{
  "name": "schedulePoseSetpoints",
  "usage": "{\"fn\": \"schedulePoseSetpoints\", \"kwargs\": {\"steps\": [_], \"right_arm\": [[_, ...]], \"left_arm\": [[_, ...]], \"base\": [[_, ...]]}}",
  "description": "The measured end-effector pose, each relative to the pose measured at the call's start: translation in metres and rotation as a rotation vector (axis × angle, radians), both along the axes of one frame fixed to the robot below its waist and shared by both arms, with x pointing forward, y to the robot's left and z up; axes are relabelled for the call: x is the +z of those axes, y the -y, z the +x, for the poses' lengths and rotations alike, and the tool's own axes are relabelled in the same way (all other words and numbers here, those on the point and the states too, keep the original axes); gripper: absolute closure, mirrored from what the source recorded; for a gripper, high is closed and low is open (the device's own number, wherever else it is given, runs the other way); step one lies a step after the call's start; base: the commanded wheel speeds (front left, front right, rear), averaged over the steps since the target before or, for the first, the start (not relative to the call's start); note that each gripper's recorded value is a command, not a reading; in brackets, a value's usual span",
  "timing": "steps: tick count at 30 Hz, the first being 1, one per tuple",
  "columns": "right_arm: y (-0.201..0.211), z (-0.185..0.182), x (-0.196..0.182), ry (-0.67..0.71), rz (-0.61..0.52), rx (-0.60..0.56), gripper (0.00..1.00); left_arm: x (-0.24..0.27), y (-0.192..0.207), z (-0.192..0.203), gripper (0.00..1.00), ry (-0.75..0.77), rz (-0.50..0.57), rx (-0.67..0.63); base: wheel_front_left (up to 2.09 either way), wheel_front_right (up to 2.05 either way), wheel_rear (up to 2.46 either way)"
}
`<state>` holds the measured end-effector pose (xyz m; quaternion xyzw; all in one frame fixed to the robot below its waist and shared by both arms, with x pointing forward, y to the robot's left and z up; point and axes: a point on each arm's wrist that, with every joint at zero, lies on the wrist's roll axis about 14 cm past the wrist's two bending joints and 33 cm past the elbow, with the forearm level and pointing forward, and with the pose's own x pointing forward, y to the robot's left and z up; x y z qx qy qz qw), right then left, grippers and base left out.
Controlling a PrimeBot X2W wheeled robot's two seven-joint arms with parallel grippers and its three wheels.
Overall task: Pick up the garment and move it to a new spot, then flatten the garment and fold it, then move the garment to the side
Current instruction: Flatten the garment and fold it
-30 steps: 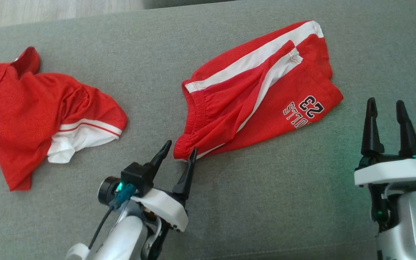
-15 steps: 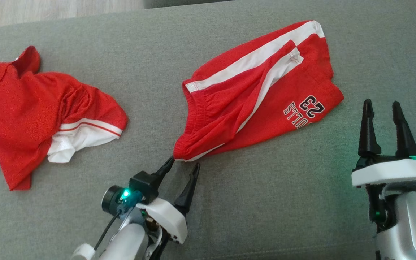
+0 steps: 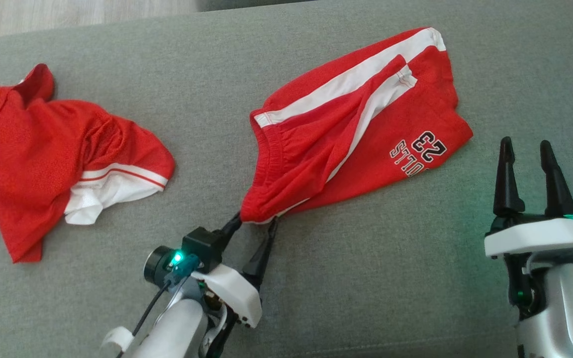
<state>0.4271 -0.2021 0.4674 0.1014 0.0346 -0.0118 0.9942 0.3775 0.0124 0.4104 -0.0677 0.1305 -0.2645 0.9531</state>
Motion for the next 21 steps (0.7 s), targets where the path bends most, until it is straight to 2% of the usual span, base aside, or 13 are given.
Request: {"fn": "schedulePoseSetpoints", "kwargs": {"steps": [2, 3, 4, 5, 10, 14, 21], "right_arm": [[-0.001, 0.000, 0.001, 0.001, 0.000, 0.002, 0.00], [-0.001, 0.000, 0.001, 0.000, 0.001, 0.003, 0.00], [-0.001, 0.000, 0.001, 0.000, 0.001, 0.004, 0.00], [-0.002, 0.001, 0.001, 0.000, 0.001, 0.005, 0.00], [-0.006, 0.002, 0.000, -0.006, 0.002, 0.018, 0.00], [-0.028, 0.011, -0.009, -0.057, -0.045, 0.102, 0.00], [-0.039, 0.061, -0.009, -0.133, -0.226, 0.240, 0.00]], "left_arm": [[0.000, 0.000, -0.001, 0.35, 0.001, 0.001, 0.000], [0.001, 0.000, -0.001, 0.44, 0.001, 0.001, 0.001], [0.000, -0.001, -0.001, 0.84, 0.000, -0.001, 0.002], [0.000, -0.001, -0.002, 1.00, -0.006, -0.005, 0.004], [0.000, -0.001, -0.003, 1.00, -0.010, -0.011, 0.000], [0.005, -0.002, 0.001, 1.00, 0.003, -0.032, 0.013], [0.013, -0.006, 0.010, 1.00, 0.030, -0.043, 0.025]], "base": [[0.00, 0.00, 0.00], [0.00, 0.00, 0.00], [0.00, 0.00, 0.00], [0.00, 0.00, 0.00], [0.00, 0.00, 0.00], [0.00, 0.00, 0.00], [0.00, 0.00, 0.00]]}}
